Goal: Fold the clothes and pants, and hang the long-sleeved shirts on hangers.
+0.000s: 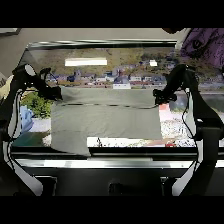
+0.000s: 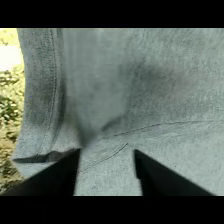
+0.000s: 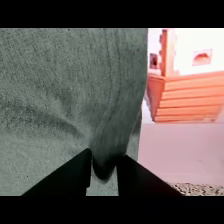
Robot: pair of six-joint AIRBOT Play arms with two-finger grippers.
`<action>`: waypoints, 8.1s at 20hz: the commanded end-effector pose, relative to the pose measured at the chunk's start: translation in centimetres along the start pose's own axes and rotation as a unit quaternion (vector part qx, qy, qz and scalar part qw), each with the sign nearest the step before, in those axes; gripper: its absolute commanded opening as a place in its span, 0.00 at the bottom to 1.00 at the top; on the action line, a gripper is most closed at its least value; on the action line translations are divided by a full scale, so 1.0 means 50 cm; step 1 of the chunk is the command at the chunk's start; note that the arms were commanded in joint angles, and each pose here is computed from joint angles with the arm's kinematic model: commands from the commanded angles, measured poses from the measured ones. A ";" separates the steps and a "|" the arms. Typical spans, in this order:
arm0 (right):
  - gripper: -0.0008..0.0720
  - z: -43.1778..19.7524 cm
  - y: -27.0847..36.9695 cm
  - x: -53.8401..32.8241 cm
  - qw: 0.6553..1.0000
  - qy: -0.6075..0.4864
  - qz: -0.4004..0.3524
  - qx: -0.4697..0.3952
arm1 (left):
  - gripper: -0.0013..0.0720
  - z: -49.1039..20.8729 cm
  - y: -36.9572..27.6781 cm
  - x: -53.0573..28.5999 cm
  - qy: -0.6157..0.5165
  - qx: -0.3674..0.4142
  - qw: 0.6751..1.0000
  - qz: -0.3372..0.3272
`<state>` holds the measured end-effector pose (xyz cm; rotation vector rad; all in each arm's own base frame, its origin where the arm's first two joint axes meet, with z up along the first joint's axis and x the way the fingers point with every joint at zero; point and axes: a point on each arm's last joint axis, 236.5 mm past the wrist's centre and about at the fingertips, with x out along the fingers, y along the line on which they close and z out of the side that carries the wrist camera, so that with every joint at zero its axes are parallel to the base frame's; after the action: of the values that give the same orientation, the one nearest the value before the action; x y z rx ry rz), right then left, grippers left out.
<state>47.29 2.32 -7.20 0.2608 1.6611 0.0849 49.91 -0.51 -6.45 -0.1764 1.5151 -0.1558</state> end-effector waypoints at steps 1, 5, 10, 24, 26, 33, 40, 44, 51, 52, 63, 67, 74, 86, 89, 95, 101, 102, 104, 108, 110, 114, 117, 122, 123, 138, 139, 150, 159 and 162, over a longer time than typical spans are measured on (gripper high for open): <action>0.54 -0.019 -0.024 -0.017 1.000 0.013 -0.020 -0.002 | 0.71 -0.004 0.000 -0.008 0.003 -0.014 1.000 -0.001; 0.72 -0.025 -0.071 -0.138 0.999 -0.046 0.005 0.025 | 0.71 -0.032 0.054 -0.124 -0.022 -0.062 0.998 -0.008; 0.67 -0.155 -0.149 -0.163 0.984 -0.066 0.128 0.102 | 0.71 -0.217 0.122 -0.163 -0.030 -0.165 0.980 -0.109; 0.68 -0.278 -0.130 -0.078 0.977 -0.056 0.164 0.124 | 0.71 -0.570 0.027 0.044 0.077 -0.250 0.951 -0.163; 0.68 -0.278 -0.130 -0.078 0.977 -0.056 0.163 0.124 | 0.71 -0.581 0.019 0.051 0.085 -0.254 0.948 -0.170; 0.68 -0.319 -0.134 -0.018 0.978 -0.027 0.160 0.129 | 0.04 -0.552 -0.015 0.043 0.061 -0.253 0.942 -0.214; 0.68 -0.393 -0.075 0.085 0.977 0.024 0.180 0.113 | 0.04 -0.552 -0.015 0.043 0.060 -0.252 0.942 -0.214; 0.67 -0.381 -0.029 0.118 0.983 0.015 0.159 0.086 | 0.04 -0.552 -0.015 0.042 0.060 -0.252 0.942 -0.214; 0.06 -0.411 0.000 0.078 0.983 0.028 0.150 0.100 | 0.04 -0.534 -0.007 -0.006 0.032 -0.274 0.942 -0.191; 0.06 -0.432 -0.003 0.063 0.984 0.039 0.141 0.101 | 0.04 -0.541 -0.001 -0.025 0.028 -0.285 0.942 -0.174; 0.06 -0.380 -0.028 -0.117 0.990 -0.070 0.076 0.091 | 0.04 -0.459 -0.054 -0.181 -0.107 -0.199 0.967 -0.122; 0.06 -0.276 -0.028 -0.132 0.990 -0.084 0.087 0.075 | 0.04 -0.298 -0.089 -0.191 -0.136 -0.175 0.963 -0.154; 0.06 -0.116 -0.040 -0.114 0.983 -0.131 0.102 0.084 | 0.04 -0.050 -0.107 -0.175 -0.151 -0.168 0.955 -0.194; 0.06 0.074 -0.028 -0.037 0.968 -0.216 0.093 0.090 | 0.04 0.116 -0.082 -0.038 -0.131 -0.207 0.945 -0.218; 0.24 0.078 -0.025 0.004 0.968 -0.200 0.098 0.112 | 0.20 0.119 -0.071 -0.002 -0.124 -0.216 0.944 -0.216; 0.65 0.037 -0.138 -0.106 0.967 -0.162 0.117 0.160 | 0.57 0.130 -0.001 -0.114 -0.168 -0.198 0.949 -0.178; 0.71 0.021 -0.133 -0.050 0.964 -0.111 0.194 0.141 | 0.57 0.116 0.023 -0.195 -0.200 -0.168 0.957 -0.122; 0.71 0.021 -0.126 -0.029 0.964 -0.099 0.200 0.142 | 0.57 0.116 0.021 -0.203 -0.203 -0.166 0.957 -0.121; 0.70 0.025 -0.102 0.006 0.964 -0.083 0.209 0.140 | 0.57 0.116 0.011 -0.214 -0.208 -0.161 0.957 -0.122; 0.60 0.032 -0.030 0.052 0.969 -0.069 0.211 0.107 | 0.57 0.116 -0.012 -0.222 -0.211 -0.150 0.958 -0.123; 0.32 0.026 0.006 0.059 0.972 -0.062 0.210 0.089 | 0.57 0.116 -0.033 -0.217 -0.207 -0.141 0.960 -0.125; 0.06 0.008 0.018 -0.012 0.975 -0.074 0.194 0.082 | 0.09 0.122 -0.132 -0.192 -0.201 -0.101 0.965 -0.136; 0.06 -0.021 -0.006 -0.121 0.982 -0.101 0.136 0.087 | 0.04 0.123 -0.262 -0.124 -0.183 -0.066 0.969 -0.150; 0.06 -0.063 -0.032 -0.316 0.980 -0.161 0.061 0.097 | 0.04 0.038 -0.558 0.050 -0.100 -0.025 0.970 -0.220; 0.06 -0.071 -0.033 -0.350 0.979 -0.171 0.053 0.099 | 0.04 0.012 -0.625 0.077 -0.087 -0.017 0.966 -0.241; 0.06 -0.100 0.005 -0.468 0.969 -0.213 0.069 0.102 | 0.04 -0.234 -1.121 0.252 -0.001 -0.066 0.906 -0.417; 0.06 -0.093 0.005 -0.471 0.967 -0.221 0.070 0.102 | 0.04 -0.233 -1.120 0.246 -0.001 -0.062 0.906 -0.418; 0.06 -0.065 0.221 -0.463 0.955 -0.243 0.147 0.090 | 0.04 0.034 -0.592 -0.122 -0.114 0.014 0.966 -0.233; 0.06 -0.061 0.584 -0.273 0.953 -0.216 0.205 0.054 | 0.04 0.045 -0.154 -0.399 -0.207 -0.096 0.967 -0.114; 0.06 -0.064 0.646 -0.193 0.956 -0.191 0.216 0.058 | 0.04 0.034 -0.099 -0.414 -0.207 -0.113 0.966 -0.104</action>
<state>48.76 27.46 11.71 0.6407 1.1862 0.2296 51.75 -4.55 14.46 -0.5186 1.0835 -0.1617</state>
